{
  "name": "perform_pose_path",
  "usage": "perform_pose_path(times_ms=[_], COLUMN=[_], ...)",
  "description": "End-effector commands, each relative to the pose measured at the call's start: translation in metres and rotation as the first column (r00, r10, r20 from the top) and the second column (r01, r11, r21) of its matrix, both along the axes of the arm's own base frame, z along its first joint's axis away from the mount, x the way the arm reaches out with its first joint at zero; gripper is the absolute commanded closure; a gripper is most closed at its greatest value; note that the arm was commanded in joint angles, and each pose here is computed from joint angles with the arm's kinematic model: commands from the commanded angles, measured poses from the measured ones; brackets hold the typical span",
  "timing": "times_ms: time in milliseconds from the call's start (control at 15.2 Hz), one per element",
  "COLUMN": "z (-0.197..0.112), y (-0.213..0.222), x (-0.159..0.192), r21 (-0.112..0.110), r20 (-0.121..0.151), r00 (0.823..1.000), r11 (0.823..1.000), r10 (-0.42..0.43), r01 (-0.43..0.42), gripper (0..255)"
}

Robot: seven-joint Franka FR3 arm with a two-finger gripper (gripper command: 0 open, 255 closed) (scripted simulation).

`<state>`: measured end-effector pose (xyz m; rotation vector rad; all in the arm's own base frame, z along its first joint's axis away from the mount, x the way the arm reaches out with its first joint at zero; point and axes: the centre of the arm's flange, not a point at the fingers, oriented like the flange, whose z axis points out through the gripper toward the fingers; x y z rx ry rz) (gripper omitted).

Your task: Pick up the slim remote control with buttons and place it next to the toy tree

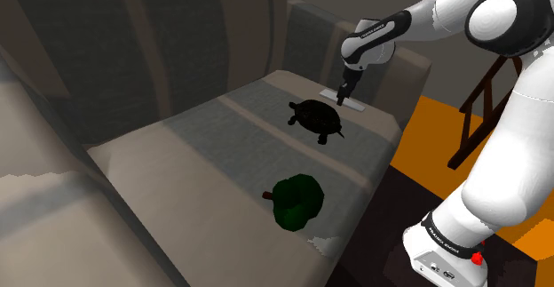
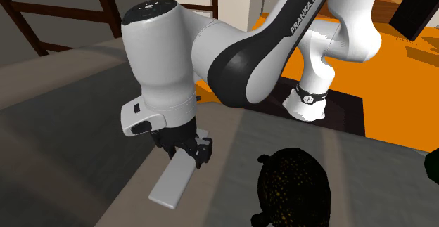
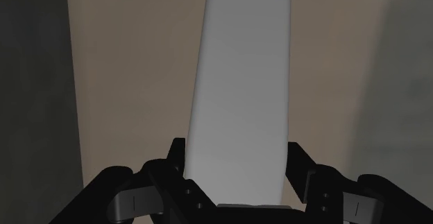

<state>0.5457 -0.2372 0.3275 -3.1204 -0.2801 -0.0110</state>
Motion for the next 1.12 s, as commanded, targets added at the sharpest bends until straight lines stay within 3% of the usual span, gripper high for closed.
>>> perform_pose_path(times_ms=[0,264,1056], z=[0.000,0.000,0.063], y=[0.000,0.000,0.000], x=[0.000,0.000,0.000], r21=[0.000,0.000,0.000], r20=[0.000,0.000,0.000], r00=[1.000,1.000,1.000], r11=[1.000,1.000,1.000], r10=[0.000,0.000,0.000], r01=[0.000,0.000,0.000], gripper=[255,255,255])
